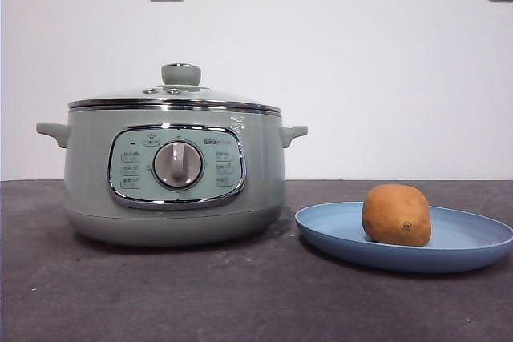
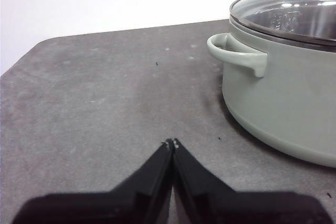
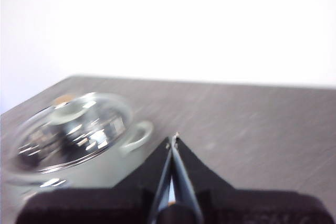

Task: Take the potato out from the steamer,put the potato on the plate,close the lid

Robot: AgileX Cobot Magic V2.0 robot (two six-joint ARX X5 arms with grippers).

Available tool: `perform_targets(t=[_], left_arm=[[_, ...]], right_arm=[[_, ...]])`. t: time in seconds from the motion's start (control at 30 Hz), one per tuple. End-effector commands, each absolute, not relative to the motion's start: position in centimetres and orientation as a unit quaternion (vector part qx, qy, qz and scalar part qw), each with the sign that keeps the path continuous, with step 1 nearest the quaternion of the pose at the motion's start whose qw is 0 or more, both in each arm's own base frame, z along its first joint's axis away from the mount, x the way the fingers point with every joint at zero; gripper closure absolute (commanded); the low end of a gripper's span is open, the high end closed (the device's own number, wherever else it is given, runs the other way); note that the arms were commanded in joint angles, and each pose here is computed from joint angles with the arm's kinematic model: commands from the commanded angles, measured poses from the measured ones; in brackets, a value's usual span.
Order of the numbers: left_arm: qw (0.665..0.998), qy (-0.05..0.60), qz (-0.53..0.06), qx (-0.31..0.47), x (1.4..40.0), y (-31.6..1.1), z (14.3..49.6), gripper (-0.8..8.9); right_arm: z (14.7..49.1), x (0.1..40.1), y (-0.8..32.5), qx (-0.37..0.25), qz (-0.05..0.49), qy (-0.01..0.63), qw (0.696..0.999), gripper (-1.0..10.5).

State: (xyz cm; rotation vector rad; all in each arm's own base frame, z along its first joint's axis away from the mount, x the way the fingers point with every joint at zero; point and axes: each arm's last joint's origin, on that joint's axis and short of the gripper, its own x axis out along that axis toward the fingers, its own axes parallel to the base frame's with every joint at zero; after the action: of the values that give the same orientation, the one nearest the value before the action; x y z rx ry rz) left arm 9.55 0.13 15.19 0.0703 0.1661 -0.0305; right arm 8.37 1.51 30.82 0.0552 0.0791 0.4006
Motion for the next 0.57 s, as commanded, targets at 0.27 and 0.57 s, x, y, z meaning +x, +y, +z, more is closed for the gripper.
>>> perform_targets(t=[0.27,0.57], left_arm=[[0.995,0.089,-0.013,0.033,9.6,0.2,14.7,8.17],[0.995,0.089,-0.013,0.033,9.6,0.2,14.7,8.17]], right_arm=[[21.2,9.1,0.8,0.026,0.159,0.025,0.987,9.5],[16.4,9.3,0.8,0.035,0.157,0.057,0.985,9.5]])
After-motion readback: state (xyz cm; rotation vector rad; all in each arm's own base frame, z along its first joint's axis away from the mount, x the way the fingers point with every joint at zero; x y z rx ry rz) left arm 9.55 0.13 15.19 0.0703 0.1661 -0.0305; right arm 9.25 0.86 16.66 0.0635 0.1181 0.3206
